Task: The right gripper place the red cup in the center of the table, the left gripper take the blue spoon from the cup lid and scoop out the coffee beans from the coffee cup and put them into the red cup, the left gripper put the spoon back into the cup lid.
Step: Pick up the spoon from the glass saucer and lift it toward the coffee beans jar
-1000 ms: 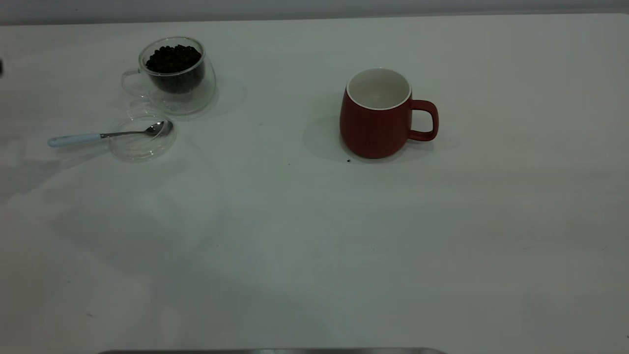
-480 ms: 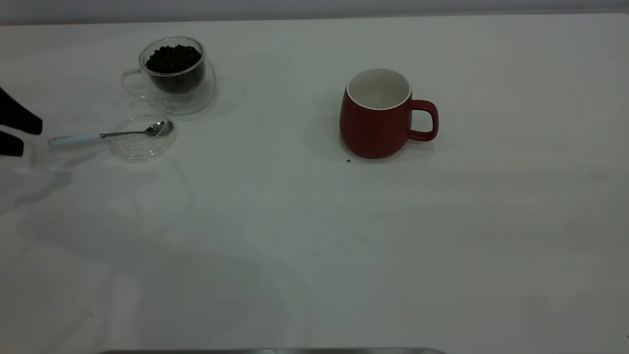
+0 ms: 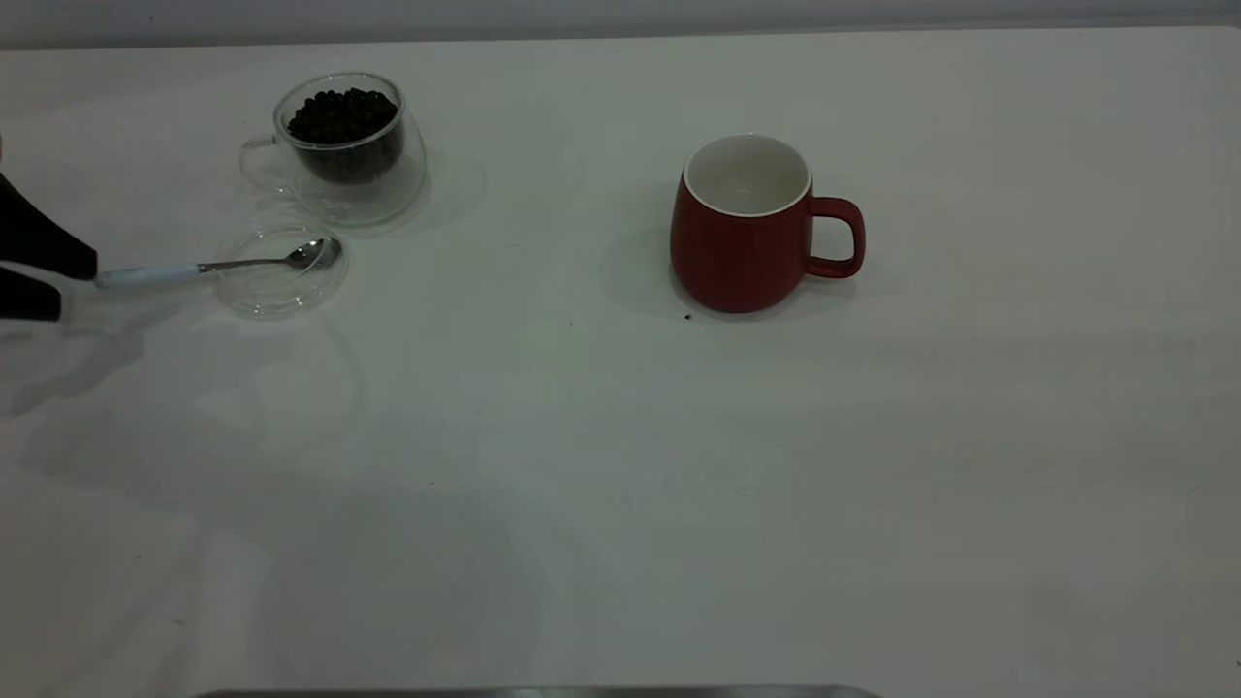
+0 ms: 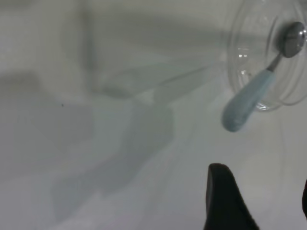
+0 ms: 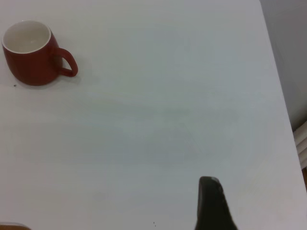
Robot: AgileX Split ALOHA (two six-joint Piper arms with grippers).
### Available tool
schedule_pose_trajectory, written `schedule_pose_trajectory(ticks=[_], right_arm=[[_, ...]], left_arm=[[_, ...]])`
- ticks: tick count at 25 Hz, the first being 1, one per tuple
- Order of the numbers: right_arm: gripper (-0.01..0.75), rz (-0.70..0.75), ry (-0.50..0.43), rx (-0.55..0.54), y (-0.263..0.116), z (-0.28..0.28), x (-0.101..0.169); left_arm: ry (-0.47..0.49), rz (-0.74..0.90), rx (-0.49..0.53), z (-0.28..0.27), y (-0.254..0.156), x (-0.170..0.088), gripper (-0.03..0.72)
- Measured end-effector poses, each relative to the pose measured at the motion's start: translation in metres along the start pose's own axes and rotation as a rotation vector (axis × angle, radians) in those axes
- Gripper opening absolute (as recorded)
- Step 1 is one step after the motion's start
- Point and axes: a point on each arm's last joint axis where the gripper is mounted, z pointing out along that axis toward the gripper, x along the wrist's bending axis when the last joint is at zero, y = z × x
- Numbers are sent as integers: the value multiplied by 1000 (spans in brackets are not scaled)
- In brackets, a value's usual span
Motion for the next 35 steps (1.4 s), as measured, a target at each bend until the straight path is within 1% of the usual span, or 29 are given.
schedule_pose_trajectory(ticks=[5, 11, 14, 27, 35], right_arm=[[496, 0, 0, 0, 0, 0, 0], [496, 0, 0, 0, 0, 0, 0], [496, 0, 0, 0, 0, 0, 0], [496, 0, 0, 0, 0, 0, 0], [496, 0, 0, 0, 0, 0, 0]], left_arm=[[-23, -4, -10, 14, -3, 8, 448], [-72, 19, -91, 16, 4, 6, 448], [-81, 18, -112, 16, 6, 5, 448], [-89, 17, -110, 16, 5, 5, 448], [-110, 1, -65, 32, -4, 14, 448]])
